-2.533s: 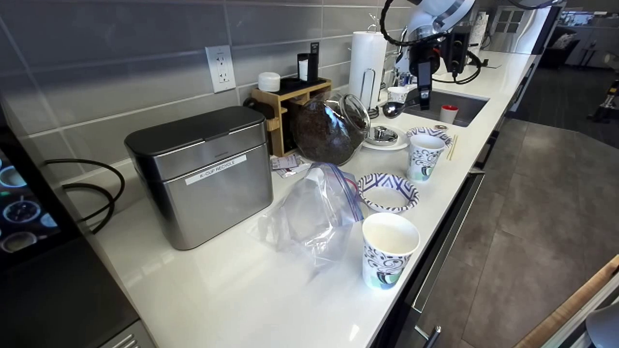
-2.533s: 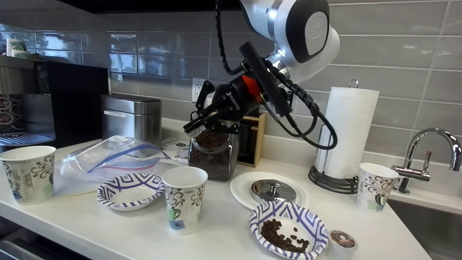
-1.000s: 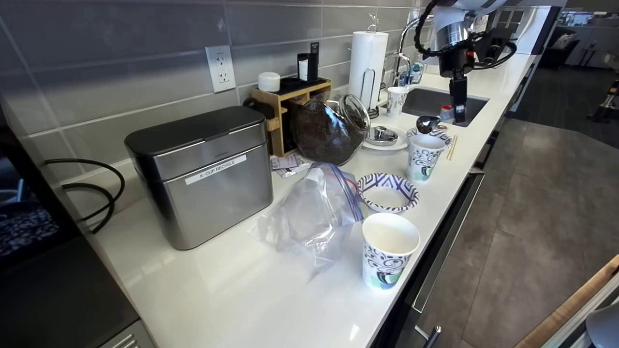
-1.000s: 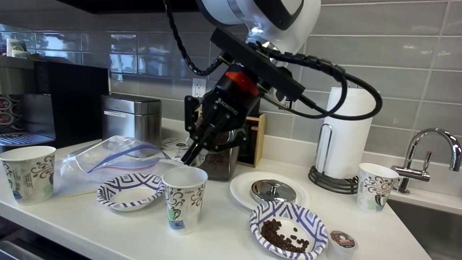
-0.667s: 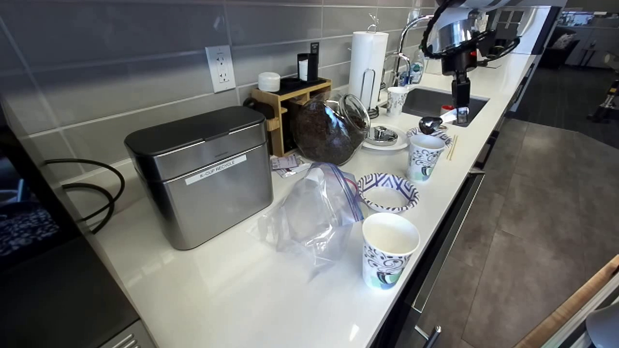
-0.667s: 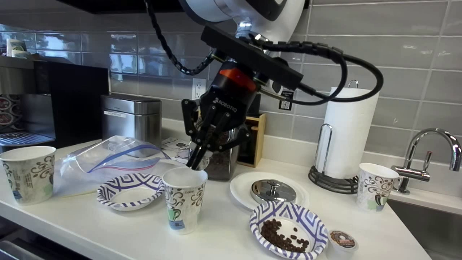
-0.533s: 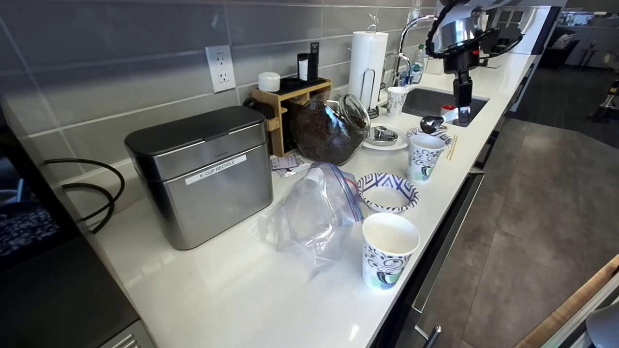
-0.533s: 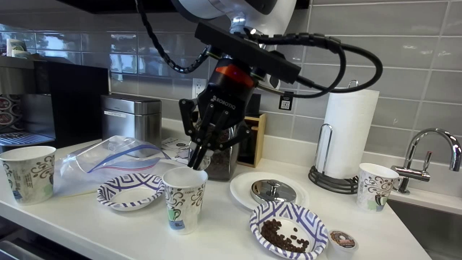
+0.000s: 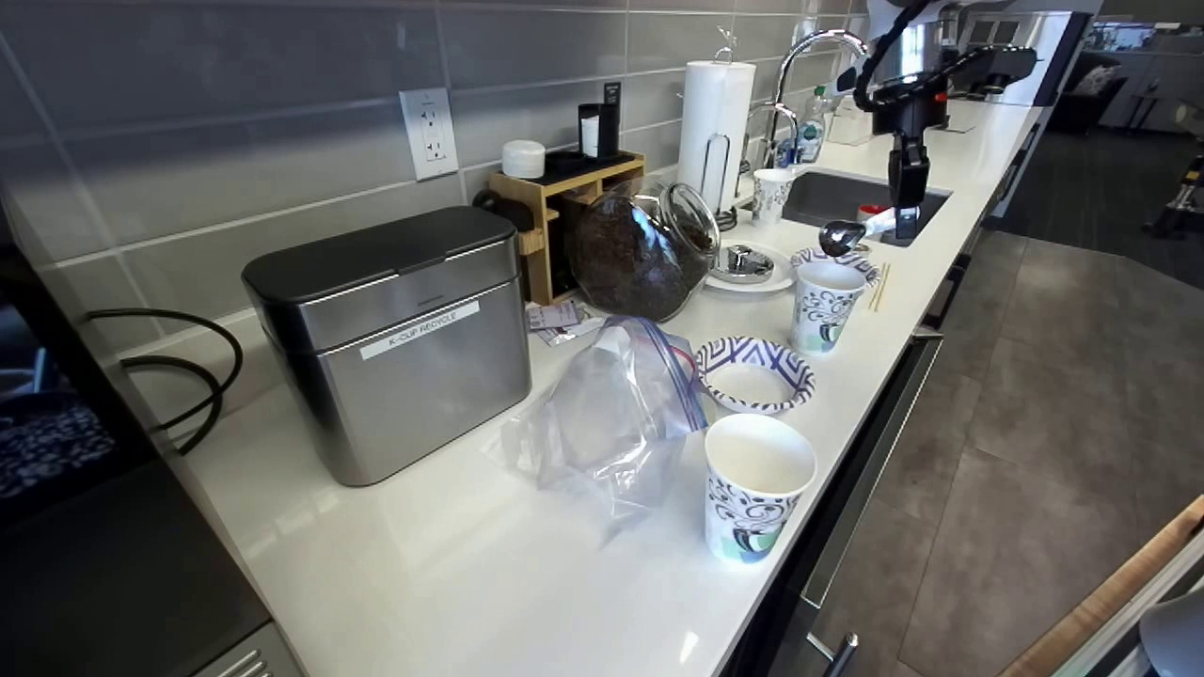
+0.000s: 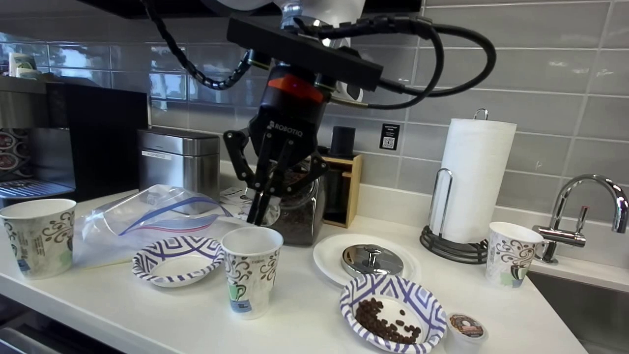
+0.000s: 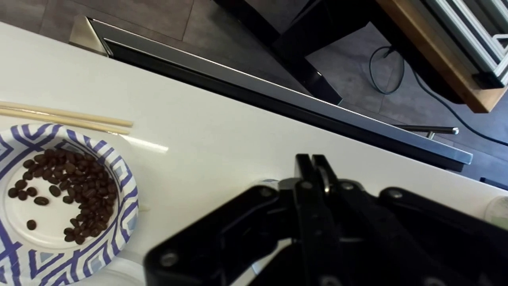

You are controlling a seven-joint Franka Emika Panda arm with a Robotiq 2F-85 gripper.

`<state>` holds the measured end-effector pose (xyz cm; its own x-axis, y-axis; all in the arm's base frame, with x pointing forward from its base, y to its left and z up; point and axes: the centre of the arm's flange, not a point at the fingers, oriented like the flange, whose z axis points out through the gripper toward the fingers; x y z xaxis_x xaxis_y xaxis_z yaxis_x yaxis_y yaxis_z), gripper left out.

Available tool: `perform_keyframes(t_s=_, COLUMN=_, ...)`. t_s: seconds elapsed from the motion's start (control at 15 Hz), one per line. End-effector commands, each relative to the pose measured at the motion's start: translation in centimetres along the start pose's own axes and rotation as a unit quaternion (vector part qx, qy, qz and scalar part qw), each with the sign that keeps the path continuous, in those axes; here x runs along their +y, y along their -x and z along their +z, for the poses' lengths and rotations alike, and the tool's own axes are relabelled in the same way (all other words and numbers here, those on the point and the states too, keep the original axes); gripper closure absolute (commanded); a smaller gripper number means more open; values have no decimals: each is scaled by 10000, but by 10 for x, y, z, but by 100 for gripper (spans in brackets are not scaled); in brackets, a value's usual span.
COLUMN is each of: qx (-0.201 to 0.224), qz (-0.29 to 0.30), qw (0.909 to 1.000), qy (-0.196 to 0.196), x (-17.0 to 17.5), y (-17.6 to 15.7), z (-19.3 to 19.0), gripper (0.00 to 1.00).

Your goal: Place the coffee beans from the container in the coffee cup using the silver spoon then pour the beans into the bowl on the right.

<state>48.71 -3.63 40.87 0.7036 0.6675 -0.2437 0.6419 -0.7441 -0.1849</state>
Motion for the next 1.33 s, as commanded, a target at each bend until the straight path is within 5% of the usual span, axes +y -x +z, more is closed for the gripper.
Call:
perform_keyframes(t_s=0.0, qx=-53, qz=170, qw=9988, qy=456, x=-26, y=11, z=7, gripper=99)
perform_keyframes(t_s=0.6, qx=-45, qz=435, qw=9903, qy=1320, x=-48, y=5, z=3, gripper=99)
perform_keyframes(t_s=1.27, qx=-182, qz=376, qw=9843, qy=1712, x=-72, y=-3, z=-4, gripper=99)
